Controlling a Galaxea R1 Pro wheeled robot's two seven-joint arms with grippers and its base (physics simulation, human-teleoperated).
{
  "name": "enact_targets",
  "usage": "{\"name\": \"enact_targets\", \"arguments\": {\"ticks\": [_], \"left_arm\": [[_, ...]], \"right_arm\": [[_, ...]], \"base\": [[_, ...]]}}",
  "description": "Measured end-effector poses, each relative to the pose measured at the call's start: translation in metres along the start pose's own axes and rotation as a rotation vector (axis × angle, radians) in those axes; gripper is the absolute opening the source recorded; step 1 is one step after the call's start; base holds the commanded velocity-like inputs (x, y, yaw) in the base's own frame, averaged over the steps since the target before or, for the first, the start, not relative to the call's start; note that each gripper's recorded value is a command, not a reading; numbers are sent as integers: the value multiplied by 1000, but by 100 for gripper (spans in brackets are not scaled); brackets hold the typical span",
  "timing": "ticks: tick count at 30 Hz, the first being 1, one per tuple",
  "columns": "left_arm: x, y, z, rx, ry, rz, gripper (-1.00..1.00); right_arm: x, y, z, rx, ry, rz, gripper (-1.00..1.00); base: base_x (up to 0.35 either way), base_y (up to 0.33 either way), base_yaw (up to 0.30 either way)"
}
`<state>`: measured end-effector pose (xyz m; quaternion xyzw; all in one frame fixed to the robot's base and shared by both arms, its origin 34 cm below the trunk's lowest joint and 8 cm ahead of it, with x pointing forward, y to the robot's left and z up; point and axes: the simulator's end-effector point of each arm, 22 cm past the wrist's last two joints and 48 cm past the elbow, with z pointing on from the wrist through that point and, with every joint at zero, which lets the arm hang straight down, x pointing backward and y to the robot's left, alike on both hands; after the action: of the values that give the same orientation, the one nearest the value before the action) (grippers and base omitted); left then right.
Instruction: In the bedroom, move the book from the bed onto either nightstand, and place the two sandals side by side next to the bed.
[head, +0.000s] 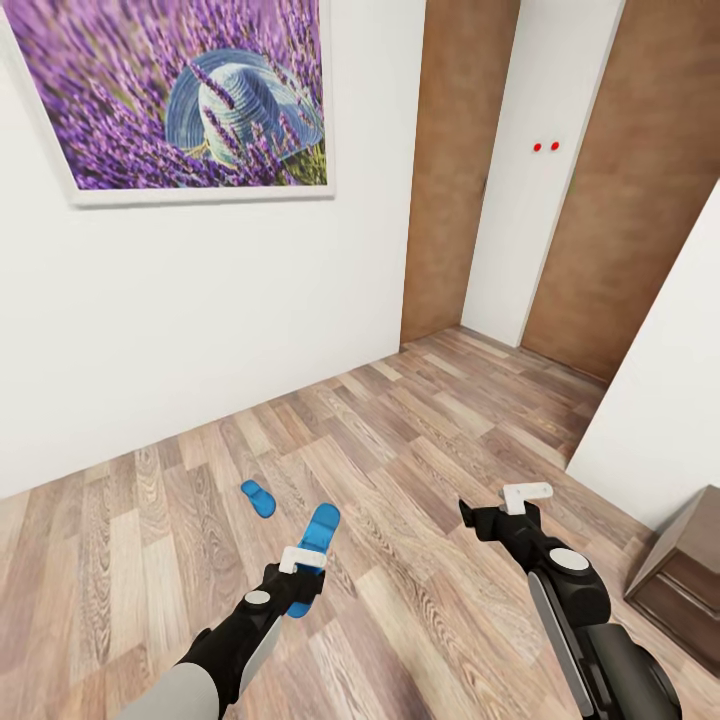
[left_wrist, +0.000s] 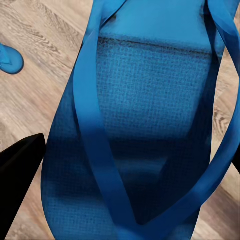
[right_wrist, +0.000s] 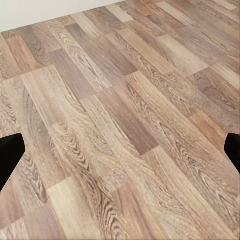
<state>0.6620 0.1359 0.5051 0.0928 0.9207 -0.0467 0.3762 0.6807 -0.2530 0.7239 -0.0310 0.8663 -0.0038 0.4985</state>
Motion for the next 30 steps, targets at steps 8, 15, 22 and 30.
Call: {"name": "enact_targets", "arguments": {"ticks": [8, 15, 22, 30], "left_arm": [[-12, 0, -10, 0, 0, 0, -100], [26, 9, -12, 2, 74, 9, -100], [30, 6, -13, 16, 81, 9, -100], [30, 2, -13, 33, 81, 9, -100]], "right_arm": [[-14, -1, -6, 0, 1, 0, 100], [-26, 15, -12, -35, -21, -34, 100], [-27, 16, -13, -37, -24, -36, 100], [-27, 16, -13, -37, -24, -36, 100]], "base": [[0, 0, 0], [0, 0, 0], [0, 0, 0], [0, 0, 0]]}}
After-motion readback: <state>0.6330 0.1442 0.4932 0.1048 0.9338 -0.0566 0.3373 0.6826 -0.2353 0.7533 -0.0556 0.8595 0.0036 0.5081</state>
